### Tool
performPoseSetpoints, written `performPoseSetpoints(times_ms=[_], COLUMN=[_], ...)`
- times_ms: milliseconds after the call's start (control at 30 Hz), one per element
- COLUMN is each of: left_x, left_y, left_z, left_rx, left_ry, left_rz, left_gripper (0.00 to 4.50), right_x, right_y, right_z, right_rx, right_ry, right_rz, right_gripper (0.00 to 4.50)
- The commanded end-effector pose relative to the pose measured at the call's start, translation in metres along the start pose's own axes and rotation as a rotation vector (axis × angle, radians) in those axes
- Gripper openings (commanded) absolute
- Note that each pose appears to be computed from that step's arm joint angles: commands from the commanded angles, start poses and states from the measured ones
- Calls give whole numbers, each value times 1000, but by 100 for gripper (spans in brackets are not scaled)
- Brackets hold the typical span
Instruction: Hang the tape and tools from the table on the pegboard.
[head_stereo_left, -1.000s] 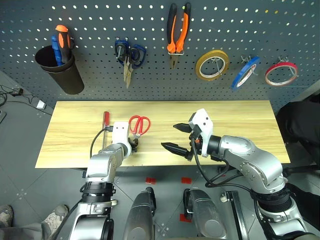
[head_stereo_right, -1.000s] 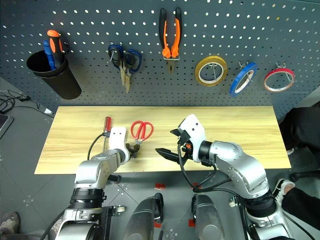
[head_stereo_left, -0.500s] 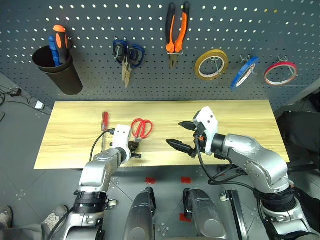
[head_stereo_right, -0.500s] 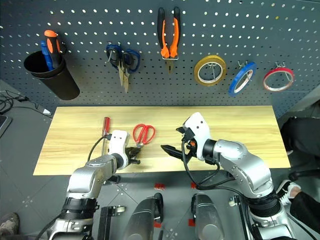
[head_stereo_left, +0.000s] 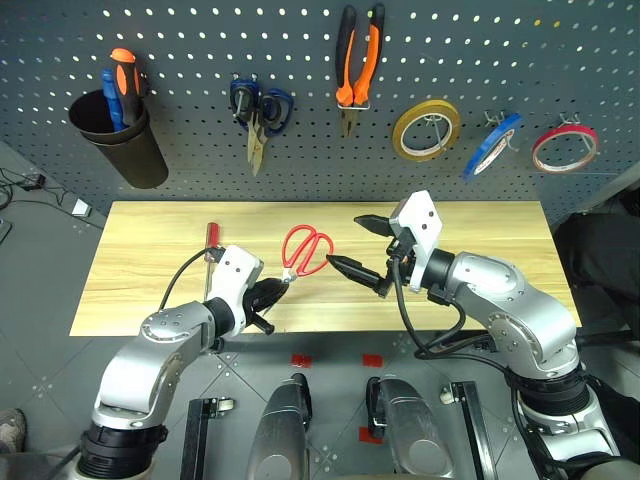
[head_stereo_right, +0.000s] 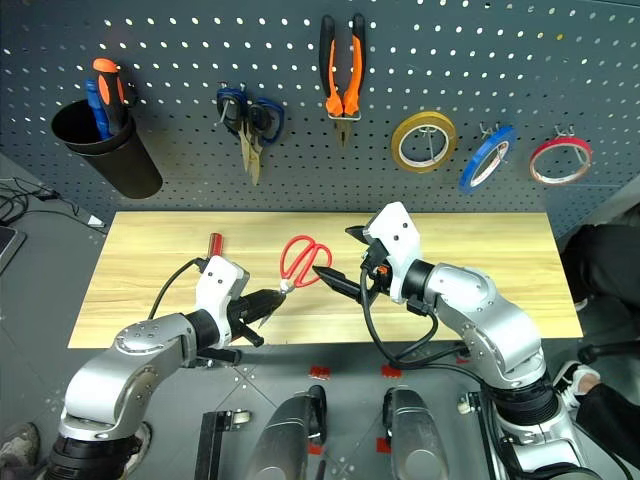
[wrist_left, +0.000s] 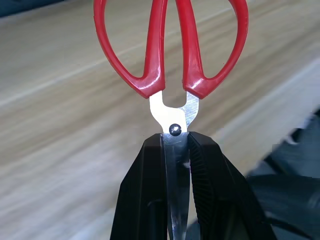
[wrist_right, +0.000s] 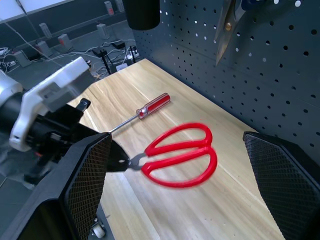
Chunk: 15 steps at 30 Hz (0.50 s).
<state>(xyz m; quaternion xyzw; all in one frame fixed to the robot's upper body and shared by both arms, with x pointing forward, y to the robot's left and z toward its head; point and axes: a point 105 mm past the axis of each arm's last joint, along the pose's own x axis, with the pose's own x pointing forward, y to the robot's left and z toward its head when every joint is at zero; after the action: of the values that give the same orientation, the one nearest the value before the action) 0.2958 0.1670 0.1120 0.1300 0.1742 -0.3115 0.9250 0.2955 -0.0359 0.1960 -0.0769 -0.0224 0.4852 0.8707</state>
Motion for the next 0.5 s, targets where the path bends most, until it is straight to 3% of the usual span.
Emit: performPoseSetpoints(times_ms=[33, 300, 500], left_x=[-5, -30, -50], left_y=[1, 0, 11], left_z=[33, 71, 74], left_rx=[195, 366, 387], left_ry=[-124, -414, -477], left_rz=[41, 242, 476], left_gripper=[34, 34, 34], right_x=[-1, -7, -15], right_y=[2, 5, 8], right_z=[13, 32, 47], right_rx=[-45, -91, -78], right_ry=[-53, -128, -209], right_rz=[3, 5, 28], right_gripper=[450, 450, 450])
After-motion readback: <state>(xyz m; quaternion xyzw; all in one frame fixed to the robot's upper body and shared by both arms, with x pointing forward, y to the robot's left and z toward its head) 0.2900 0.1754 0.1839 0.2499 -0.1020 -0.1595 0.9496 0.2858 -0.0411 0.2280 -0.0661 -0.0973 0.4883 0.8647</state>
